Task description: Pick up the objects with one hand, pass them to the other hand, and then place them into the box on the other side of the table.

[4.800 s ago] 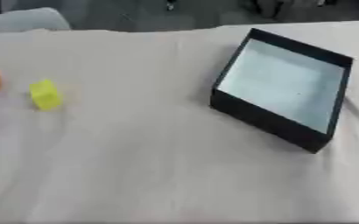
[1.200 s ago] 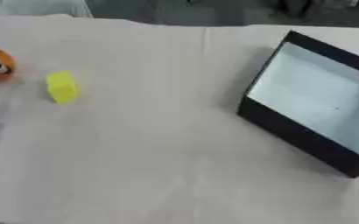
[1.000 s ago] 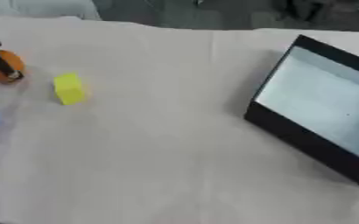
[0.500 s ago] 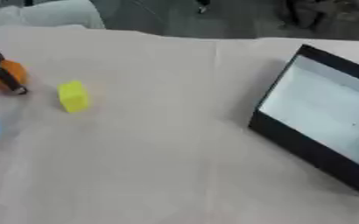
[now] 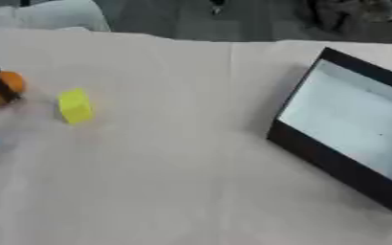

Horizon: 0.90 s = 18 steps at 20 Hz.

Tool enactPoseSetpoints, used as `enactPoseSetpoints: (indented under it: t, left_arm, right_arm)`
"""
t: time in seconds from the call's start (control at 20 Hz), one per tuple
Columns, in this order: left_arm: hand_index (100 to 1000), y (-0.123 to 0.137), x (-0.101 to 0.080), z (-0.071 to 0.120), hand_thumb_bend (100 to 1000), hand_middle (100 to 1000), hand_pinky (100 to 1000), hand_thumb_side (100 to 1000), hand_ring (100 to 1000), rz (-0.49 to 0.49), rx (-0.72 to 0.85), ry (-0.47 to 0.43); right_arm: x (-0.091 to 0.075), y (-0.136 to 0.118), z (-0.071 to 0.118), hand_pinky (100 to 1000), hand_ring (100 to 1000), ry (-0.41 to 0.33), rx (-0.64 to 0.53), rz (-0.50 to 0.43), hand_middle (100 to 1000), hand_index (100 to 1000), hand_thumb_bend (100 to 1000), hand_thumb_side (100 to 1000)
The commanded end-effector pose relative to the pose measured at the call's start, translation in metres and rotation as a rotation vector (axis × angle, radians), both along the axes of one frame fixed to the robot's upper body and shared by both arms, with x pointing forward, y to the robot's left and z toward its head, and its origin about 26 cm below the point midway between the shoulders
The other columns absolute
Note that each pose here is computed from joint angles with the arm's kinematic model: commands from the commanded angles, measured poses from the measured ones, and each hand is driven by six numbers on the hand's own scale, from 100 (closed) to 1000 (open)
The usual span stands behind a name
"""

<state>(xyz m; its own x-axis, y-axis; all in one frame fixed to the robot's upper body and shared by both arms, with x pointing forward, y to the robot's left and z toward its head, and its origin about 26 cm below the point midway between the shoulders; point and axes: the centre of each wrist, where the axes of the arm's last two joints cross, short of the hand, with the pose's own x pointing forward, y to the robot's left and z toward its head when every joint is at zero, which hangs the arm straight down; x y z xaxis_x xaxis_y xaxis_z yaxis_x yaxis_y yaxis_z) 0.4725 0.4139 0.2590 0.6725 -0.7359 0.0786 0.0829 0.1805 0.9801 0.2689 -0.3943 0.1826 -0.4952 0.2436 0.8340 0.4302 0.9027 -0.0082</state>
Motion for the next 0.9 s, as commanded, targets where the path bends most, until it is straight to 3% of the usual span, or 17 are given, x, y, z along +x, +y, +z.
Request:
enactPoseSetpoints:
  t: [0.05, 0.35, 0.55, 0.9]
  left_arm:
    - [648, -0.002, -0.007, 0.039, 255, 543, 687, 100, 644, -0.038, 0.089, -0.1]
    - [625, -0.013, -0.033, 0.077, 116, 491, 664, 100, 578, -0.184, 0.131, -0.265]
    - [590, -0.023, -0.05, 0.083, 100, 455, 654, 100, 538, -0.289, 0.065, -0.316]
    - [590, -0.068, -0.078, 0.085, 100, 433, 645, 100, 515, -0.508, -0.035, -0.384]
  right_arm:
    - [-0.003, -0.005, 0.016, 1000, 1000, -0.015, -0.065, -0.015, 1000, 1000, 100, 597]
    - [0.002, -0.012, 0.039, 1000, 1000, 0.043, -0.216, -0.072, 1000, 1000, 100, 560]
    - [0.008, -0.009, 0.062, 1000, 1000, 0.081, -0.339, -0.067, 1000, 1000, 100, 542]
    - [0.018, 0.008, 0.104, 1000, 1000, 0.026, -0.492, -0.002, 1000, 1000, 100, 509]
